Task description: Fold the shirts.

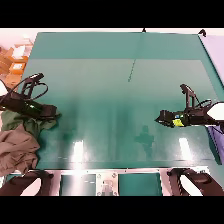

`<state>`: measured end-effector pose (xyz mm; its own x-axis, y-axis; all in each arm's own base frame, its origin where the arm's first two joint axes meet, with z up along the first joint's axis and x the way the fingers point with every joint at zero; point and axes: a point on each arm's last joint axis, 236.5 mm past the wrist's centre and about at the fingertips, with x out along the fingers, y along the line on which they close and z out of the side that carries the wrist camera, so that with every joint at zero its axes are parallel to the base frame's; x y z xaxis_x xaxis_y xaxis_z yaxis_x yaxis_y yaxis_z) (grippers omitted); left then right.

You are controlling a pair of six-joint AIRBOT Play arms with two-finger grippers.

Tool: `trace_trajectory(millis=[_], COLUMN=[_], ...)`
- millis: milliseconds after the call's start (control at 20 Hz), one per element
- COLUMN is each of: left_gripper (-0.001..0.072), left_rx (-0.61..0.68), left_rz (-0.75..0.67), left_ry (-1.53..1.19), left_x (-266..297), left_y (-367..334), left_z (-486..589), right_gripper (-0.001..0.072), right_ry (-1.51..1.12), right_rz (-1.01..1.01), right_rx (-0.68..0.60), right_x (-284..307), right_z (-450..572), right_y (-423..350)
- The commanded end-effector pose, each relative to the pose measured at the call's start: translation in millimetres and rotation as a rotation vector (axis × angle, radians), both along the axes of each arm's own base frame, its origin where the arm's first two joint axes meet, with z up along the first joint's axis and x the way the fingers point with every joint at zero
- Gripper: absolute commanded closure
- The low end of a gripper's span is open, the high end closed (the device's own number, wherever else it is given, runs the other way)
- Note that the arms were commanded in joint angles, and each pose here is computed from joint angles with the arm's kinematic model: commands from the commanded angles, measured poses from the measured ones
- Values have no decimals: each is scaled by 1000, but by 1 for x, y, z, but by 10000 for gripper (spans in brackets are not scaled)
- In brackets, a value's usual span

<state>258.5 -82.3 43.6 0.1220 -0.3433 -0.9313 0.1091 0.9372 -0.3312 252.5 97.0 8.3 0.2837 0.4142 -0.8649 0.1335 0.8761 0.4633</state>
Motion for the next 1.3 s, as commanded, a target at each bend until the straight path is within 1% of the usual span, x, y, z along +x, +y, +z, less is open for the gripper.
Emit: trace_trajectory(millis=[0,550,650,900,950,1000,1050,1100,1150,1200,1250], left_gripper=[687,687,687,687,687,687,686,489,45,1,0], left_rx=[0,0,-2,-160,-167,-117,-17,115,219,311,404], left_rz=[1,1,27,102,115,138,188,235,303,361,389], left_ry=[-1,-1,-72,-223,-247,-282,-303,-327,-335,-327,-289], left_x=[0,0,18,56,62,71,79,85,88,86,75], left_y=[0,0,1,-27,-27,-15,9,44,76,108,140], left_z=[0,0,3,28,31,31,29,31,34,34,30], right_gripper=[695,695,695,696,695,695,695,694,695,695,694], right_ry=[0,0,0,-10,-10,-16,-18,-18,-18,-19,-21], right_rz=[1,1,1,-4,-4,-8,-9,-9,-9,-8,-5], right_rx=[0,0,0,1,1,0,0,1,0,-1,-5], right_x=[0,0,0,2,2,4,4,4,4,4,5], right_z=[0,0,0,1,1,1,1,1,1,1,1], right_y=[0,0,0,0,0,0,0,0,0,-1,-1])
